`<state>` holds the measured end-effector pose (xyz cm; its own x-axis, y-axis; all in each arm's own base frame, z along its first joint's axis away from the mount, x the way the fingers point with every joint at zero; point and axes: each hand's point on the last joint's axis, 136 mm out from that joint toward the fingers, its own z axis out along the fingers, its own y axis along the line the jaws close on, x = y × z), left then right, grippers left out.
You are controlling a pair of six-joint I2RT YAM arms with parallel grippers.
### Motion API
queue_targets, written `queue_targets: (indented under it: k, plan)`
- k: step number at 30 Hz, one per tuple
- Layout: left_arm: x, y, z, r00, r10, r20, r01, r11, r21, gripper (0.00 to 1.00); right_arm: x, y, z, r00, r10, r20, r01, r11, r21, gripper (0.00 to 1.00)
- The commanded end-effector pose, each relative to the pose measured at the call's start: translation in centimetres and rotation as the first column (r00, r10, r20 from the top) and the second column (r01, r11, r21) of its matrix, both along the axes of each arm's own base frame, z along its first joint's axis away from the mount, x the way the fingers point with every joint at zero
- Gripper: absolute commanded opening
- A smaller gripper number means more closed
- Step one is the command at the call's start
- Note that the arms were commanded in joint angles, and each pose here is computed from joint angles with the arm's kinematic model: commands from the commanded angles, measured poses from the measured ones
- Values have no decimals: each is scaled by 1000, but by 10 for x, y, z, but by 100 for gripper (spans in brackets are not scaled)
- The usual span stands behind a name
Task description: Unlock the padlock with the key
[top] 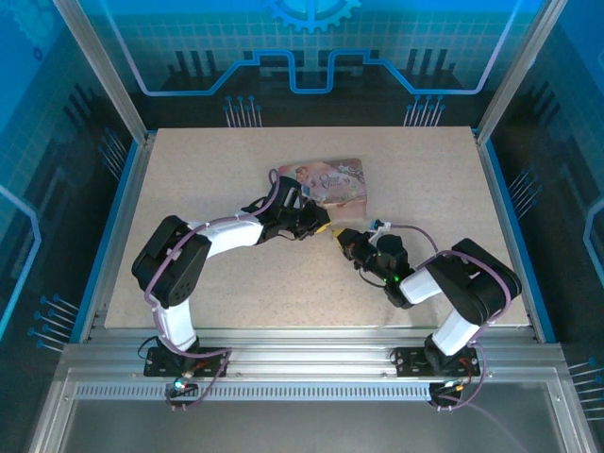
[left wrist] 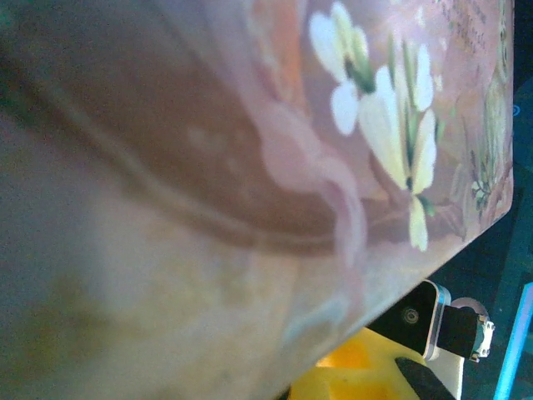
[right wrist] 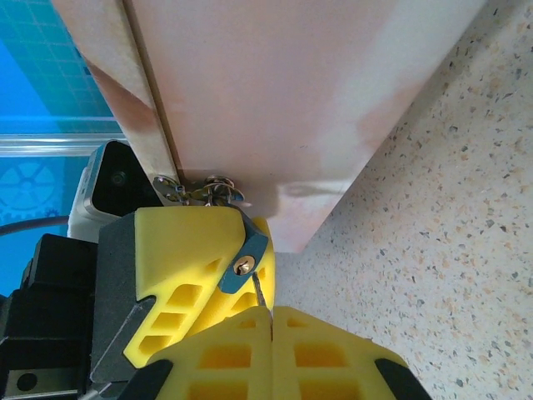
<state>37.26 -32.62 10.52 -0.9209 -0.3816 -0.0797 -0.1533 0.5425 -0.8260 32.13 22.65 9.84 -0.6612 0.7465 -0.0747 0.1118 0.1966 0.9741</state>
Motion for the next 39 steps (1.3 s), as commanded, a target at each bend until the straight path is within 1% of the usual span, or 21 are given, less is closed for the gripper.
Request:
queue_targets:
  k: [1, 15, 24, 39]
  plan:
    - [-5, -9, 27, 999, -27, 19, 28, 996, -80, 6, 0, -2, 11, 999, -11, 40, 10, 1000, 15, 0]
    - [-6, -10, 23, 1000, -30, 8, 31, 996, -87, 6, 4, -1, 18, 998, -6, 57, 5, 1000, 22, 0]
    - [-5, -11, 24, 999, -29, 12, 30, 995, -90, 7, -1, -5, 16, 999, -10, 50, 9, 1000, 2, 0]
    - [-6, -13, 26, 1000, -29, 8, 30, 993, -113, 7, 2, -2, 10, 999, -4, 43, 4, 1000, -11, 0]
